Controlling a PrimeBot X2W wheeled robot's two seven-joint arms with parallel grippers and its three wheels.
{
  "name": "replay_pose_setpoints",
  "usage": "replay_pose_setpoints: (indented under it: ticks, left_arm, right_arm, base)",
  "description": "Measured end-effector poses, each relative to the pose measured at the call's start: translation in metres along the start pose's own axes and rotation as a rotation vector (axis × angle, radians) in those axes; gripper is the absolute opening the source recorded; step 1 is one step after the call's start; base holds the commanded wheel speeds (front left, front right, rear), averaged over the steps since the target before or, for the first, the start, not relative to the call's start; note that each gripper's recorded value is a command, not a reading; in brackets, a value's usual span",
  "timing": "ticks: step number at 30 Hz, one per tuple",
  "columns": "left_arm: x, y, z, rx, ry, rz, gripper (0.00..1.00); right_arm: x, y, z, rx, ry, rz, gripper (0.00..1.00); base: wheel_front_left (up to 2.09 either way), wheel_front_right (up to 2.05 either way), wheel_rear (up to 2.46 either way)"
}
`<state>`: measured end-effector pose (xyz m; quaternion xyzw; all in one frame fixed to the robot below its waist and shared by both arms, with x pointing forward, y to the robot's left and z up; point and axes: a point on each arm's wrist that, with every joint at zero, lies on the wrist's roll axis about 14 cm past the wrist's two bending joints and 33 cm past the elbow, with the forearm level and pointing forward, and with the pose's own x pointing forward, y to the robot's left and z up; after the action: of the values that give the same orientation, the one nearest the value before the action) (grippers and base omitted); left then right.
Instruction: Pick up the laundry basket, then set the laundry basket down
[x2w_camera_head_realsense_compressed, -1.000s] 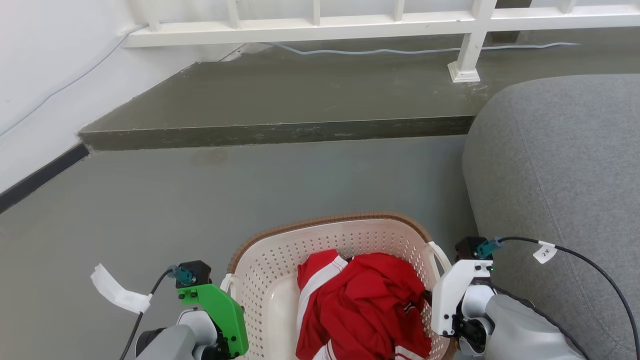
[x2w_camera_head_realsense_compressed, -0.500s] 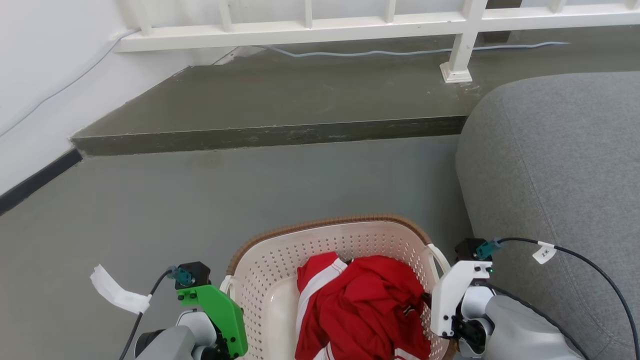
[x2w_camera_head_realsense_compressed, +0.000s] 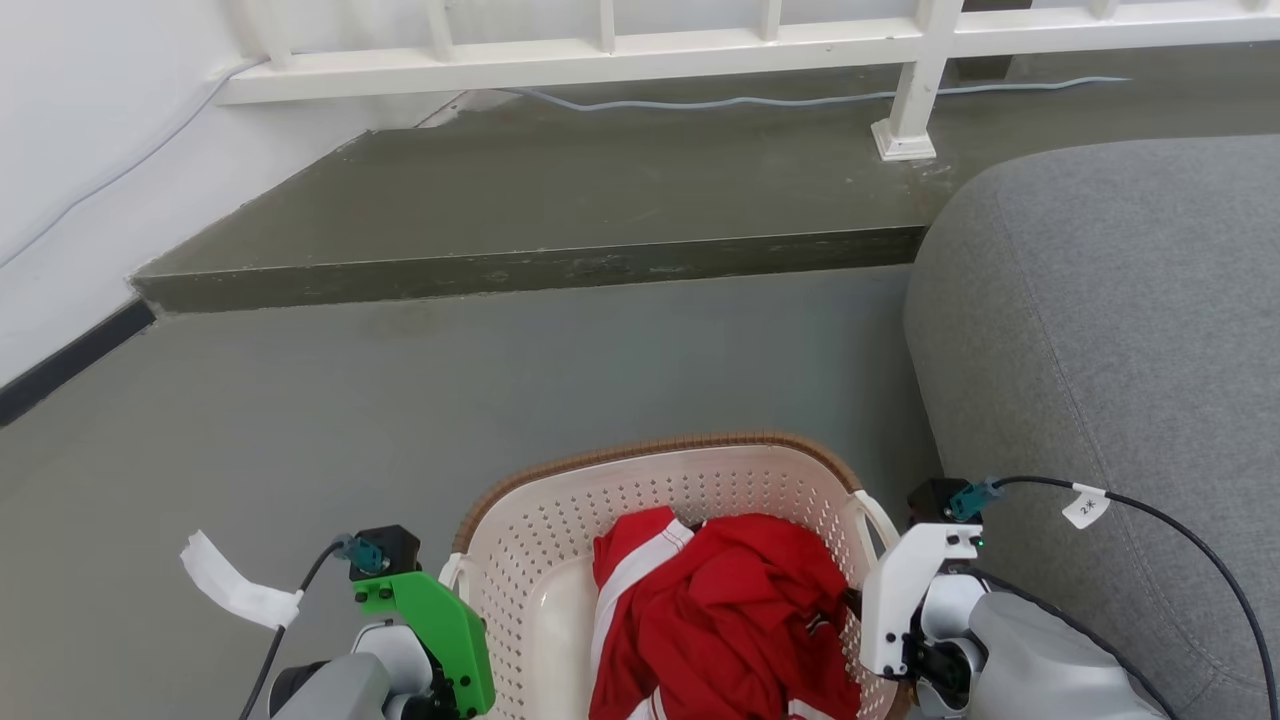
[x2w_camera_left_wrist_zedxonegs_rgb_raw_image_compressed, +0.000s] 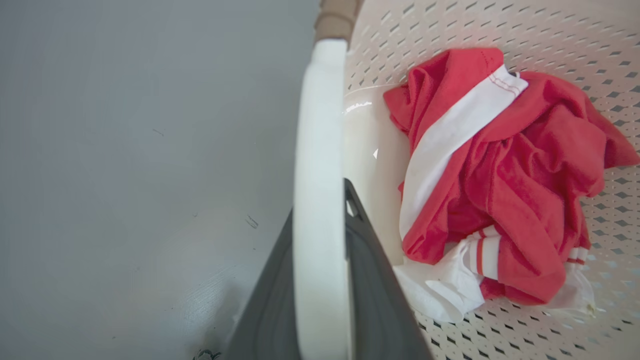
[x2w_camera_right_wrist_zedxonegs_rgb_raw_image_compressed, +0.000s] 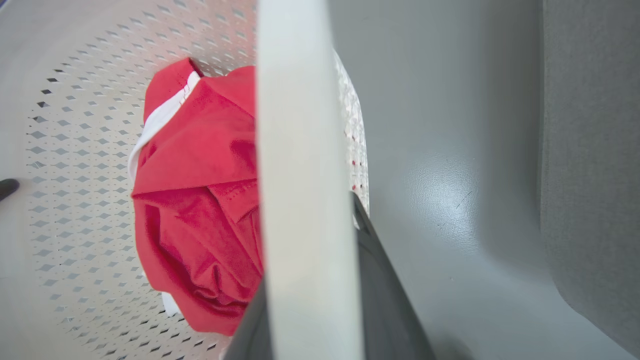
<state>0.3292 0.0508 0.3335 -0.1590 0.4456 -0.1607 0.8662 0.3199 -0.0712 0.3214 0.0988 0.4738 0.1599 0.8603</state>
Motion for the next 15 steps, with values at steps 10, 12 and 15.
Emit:
replay_pose_setpoints:
  ticks: [10,12,15]
  left_arm:
    - [0.005,0.0,0.0,-0.01,-0.003,-0.003,0.0]
    - [0.008,0.001,0.004,-0.011,-0.01,-0.003,0.0]
    - [0.013,0.001,0.011,-0.012,-0.016,-0.003,0.0]
  right_arm:
    - [0.003,-0.003,0.003,0.005,-0.004,-0.003,0.0]
    - [0.005,-0.005,0.008,0.005,-0.012,-0.005,0.0]
    - [0.009,-0.008,0.014,0.007,-0.023,-0.008,0.0]
  base:
    - [0.0,0.0,0.0]
    - [0.0,0.0,0.0]
    - [0.0,0.0,0.0]
